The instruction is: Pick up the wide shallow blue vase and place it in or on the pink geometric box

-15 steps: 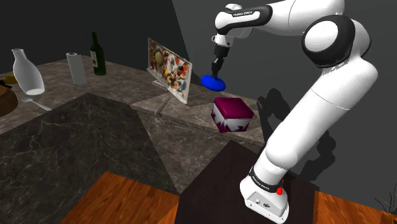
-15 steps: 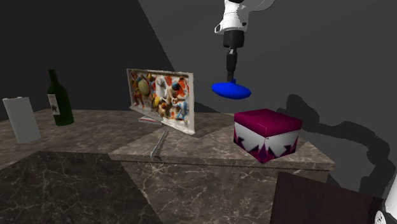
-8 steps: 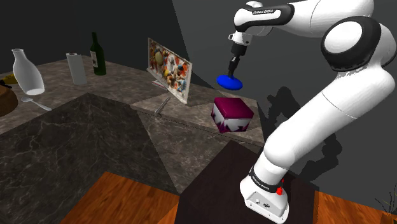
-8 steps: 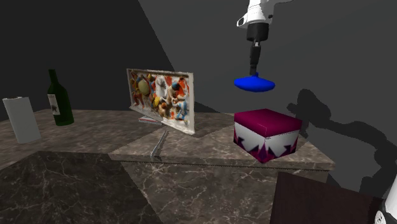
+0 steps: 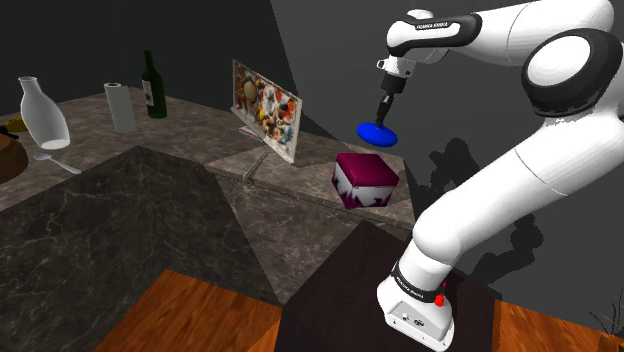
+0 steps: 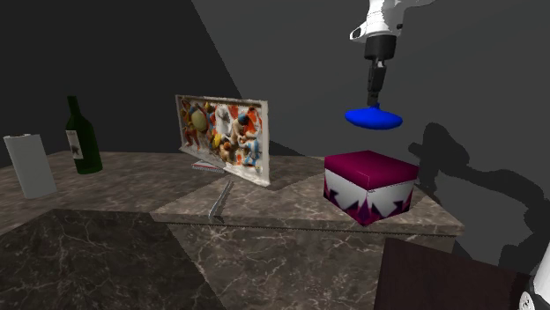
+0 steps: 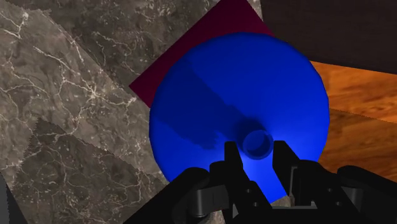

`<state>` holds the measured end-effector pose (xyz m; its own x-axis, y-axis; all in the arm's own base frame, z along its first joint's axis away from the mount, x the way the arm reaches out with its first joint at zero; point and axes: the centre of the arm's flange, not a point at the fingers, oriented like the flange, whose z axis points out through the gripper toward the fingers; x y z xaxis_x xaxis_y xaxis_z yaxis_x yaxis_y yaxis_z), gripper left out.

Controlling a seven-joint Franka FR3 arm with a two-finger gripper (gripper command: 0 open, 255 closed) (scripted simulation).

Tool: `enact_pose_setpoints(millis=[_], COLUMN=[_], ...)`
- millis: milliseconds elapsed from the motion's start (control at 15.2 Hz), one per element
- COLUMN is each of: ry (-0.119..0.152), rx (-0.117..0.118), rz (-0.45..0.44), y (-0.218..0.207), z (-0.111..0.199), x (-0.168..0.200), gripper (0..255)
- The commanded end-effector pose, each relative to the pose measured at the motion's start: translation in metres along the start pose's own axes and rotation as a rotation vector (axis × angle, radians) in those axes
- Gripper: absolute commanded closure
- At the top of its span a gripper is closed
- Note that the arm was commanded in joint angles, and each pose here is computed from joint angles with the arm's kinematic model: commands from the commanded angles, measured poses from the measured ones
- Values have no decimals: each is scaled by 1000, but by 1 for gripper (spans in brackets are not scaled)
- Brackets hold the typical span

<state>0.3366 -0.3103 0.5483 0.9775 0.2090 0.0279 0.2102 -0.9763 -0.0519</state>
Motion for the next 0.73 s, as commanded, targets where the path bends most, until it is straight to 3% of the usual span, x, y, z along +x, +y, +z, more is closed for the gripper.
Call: enact_pose_setpoints(millis=[0,660], ry=[0,0], rx=[0,0], rz=[0,0], y=[1,4], z=[10,63], x=[0,-2], gripper=[255,255])
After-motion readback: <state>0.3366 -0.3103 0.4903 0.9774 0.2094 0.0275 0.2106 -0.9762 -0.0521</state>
